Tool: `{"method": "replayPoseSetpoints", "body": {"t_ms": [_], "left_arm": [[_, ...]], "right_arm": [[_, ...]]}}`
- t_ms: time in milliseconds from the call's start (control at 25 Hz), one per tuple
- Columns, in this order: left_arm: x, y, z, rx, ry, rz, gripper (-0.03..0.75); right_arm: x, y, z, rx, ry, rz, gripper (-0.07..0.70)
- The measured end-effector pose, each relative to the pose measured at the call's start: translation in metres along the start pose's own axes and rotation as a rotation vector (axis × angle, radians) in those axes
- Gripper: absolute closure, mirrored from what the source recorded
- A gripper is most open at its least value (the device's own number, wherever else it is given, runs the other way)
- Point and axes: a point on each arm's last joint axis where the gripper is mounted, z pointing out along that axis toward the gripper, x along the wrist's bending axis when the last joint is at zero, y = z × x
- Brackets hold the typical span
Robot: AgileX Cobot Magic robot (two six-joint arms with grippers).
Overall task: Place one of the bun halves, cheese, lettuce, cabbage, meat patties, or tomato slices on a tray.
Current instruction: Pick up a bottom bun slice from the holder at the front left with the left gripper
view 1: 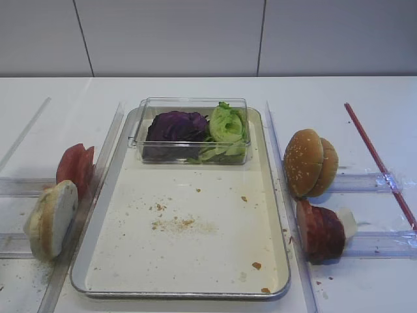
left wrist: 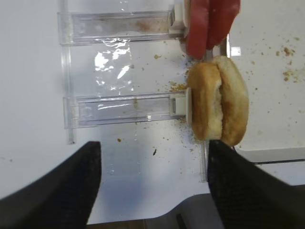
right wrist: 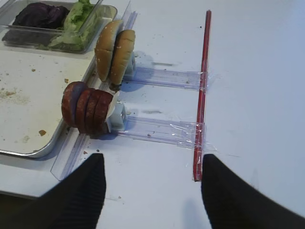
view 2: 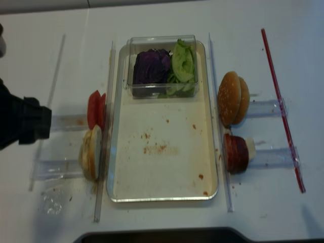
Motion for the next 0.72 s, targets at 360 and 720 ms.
{"method": "replayPoseSetpoints", "body": {"t_ms": [360, 720], "left_arm": [[-0.027, 0.005, 0.017, 0.084, -0.096, 0.103, 0.277], [-0.079, 0.009, 0.058, 0.253, -0.086, 0.202, 0.277]], "right_arm": [[0.0, 0.0, 0.0, 0.0, 0.0, 0.0, 0.184], [0.0, 0.0, 0.0, 0.0, -0.002, -0.001, 0.184]]}}
